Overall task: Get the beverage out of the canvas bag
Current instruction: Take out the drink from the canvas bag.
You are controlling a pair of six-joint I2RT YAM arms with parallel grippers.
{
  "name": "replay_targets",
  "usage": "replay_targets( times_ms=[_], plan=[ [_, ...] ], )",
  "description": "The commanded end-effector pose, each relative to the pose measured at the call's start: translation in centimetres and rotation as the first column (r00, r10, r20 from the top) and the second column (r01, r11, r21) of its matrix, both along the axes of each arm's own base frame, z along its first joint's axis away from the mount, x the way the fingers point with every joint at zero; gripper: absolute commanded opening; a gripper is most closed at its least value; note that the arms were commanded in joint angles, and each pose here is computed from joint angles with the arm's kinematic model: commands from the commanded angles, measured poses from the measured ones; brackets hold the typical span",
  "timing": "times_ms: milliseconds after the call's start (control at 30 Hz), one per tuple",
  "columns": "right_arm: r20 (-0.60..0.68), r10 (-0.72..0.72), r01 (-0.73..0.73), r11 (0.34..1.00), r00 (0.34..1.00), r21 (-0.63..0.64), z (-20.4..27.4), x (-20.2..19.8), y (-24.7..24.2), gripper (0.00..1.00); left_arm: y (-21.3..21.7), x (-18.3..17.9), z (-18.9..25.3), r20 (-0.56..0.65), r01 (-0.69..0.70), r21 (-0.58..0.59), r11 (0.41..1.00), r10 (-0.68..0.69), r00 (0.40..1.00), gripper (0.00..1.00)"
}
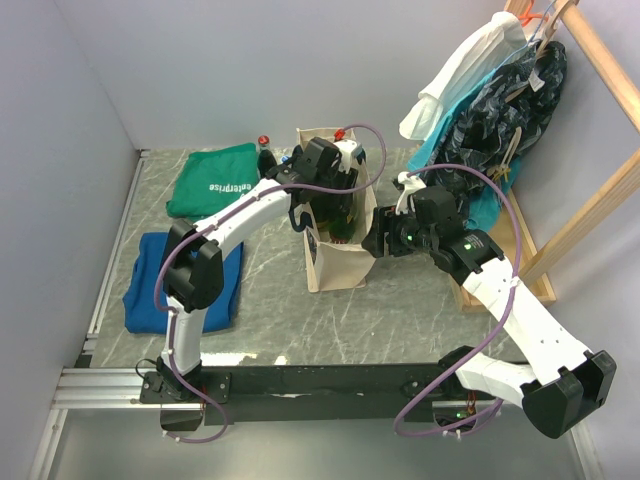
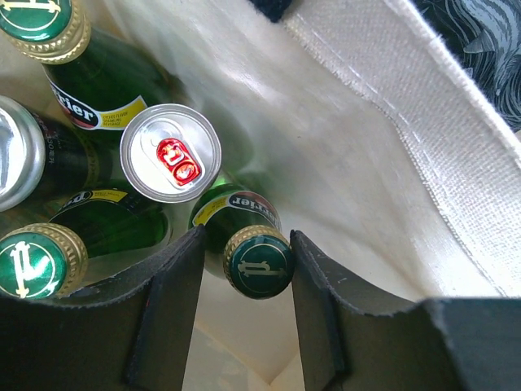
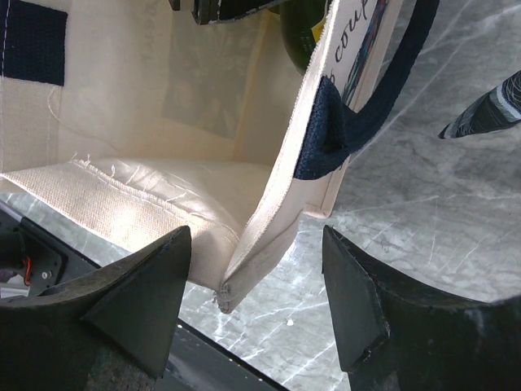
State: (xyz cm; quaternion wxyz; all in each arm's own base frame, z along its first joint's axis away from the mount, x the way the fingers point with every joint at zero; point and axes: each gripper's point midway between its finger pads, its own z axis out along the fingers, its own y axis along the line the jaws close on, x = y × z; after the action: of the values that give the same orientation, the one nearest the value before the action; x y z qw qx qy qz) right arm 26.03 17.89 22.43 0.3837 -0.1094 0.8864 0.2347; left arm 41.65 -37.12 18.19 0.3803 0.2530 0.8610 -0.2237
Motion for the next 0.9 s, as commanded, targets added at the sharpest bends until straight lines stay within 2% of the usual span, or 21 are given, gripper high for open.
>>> replay_targets(
  times_ms=[0,67,200,333,367,467,633,867],
  plan=[
    [0.006,-0.003,0.004,1.000,1.000,-0.009,-0.2,-0.1,-0.2,0.71,-0.6,0.7,2.4,0.059,-0.002,-0.028,1.000,0.003,0.998,0.50],
    [0.002,-0.006,0.006,1.000,1.000,-0.011,-0.4,-0.1,-0.2,0.71,-0.7,0.7,2.5,0.061,0.001,-0.031,1.000,0.001,0.998,0.48],
    [0.004,-0.004,0.004,1.000,1.000,-0.012,-0.3,-0.1,-0.2,0.71,-0.8,0.7,2.5,0.058,0.007,-0.035,0.999,-0.005,0.998,0.31],
    [0.006,-0.003,0.004,1.000,1.000,-0.012,-0.3,-0.1,-0.2,0.72,-1.0,0.4,2.7,0.064,0.027,-0.043,0.999,-0.025,0.998,0.25],
    [0.006,-0.003,0.003,1.000,1.000,-0.013,-0.2,-0.1,-0.2,0.71,-1.0,0.4,2.7,0.063,0.025,-0.044,0.999,-0.022,0.998,0.15],
    [0.006,-0.005,0.005,1.000,1.000,-0.013,-0.2,0.0,-0.2,0.72,-0.9,0.4,3.2,0.073,0.022,-0.048,0.999,-0.018,0.997,0.01],
    [0.006,-0.004,0.004,1.000,1.000,-0.012,-0.3,0.0,-0.1,0.72,-0.9,0.5,4.5,0.093,0.004,-0.065,0.998,0.002,0.996,0.01],
    [0.009,-0.007,0.007,1.000,1.000,-0.011,-0.2,0.0,-0.2,0.71,-1.3,-0.7,9.2,0.154,0.049,-0.137,0.989,-0.028,0.988,0.01]
  ],
)
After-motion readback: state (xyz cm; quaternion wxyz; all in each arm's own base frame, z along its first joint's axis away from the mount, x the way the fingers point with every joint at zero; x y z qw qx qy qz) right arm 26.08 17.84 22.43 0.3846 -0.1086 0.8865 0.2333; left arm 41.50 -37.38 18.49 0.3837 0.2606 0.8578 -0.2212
